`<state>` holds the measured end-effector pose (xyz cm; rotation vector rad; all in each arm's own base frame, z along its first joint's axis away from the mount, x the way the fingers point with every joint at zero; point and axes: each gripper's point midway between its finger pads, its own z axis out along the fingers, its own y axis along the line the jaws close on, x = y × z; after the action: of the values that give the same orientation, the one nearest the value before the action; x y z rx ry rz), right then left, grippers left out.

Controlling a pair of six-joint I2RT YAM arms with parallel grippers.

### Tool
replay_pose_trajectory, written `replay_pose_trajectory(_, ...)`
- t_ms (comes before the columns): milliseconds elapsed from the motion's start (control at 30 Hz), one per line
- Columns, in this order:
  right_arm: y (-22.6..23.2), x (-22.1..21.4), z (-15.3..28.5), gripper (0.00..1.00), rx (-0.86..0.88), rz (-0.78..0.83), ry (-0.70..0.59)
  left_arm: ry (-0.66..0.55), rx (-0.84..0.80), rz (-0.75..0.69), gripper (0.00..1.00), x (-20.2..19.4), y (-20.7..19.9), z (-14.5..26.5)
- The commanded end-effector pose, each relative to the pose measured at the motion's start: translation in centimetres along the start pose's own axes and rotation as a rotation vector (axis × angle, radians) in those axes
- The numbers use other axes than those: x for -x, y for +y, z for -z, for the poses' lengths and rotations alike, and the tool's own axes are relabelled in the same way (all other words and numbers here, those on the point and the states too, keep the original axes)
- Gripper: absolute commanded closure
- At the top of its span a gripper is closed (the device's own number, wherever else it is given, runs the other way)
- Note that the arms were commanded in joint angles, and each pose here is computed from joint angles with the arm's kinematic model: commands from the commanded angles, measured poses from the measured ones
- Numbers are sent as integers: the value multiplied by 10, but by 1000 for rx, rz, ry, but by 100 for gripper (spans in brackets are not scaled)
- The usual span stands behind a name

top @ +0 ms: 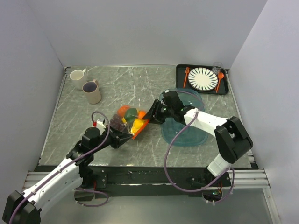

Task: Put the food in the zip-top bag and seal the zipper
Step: Place the zipper food storage bag at the center of the board.

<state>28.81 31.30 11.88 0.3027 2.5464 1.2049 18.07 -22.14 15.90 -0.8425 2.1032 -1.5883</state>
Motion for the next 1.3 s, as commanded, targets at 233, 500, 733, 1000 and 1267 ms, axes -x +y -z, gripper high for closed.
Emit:
replay_pose_trajectory(233, 42, 38, 6, 91, 33, 134, -87, 41, -95, -65, 99, -8, -30, 5)
replay_pose_trajectory(500, 11, 60, 20, 100, -155, 210, -167, -54, 7, -140, 74, 7, -27, 10)
replay_pose_trajectory(733, 11, 71, 31, 80, -236, 410, -132, -243, 55, -283, 48, 37, -56, 31)
replay_pose_trajectory(1000, 6, 93, 70, 53, -377, 459, -258, -261, 87, -381, 25, 45, -74, 26)
replay_pose_trajectory(1267, -19, 126, 135, 20, -487, 373, -468, -301, 248, -530, 1, 65, -74, 26)
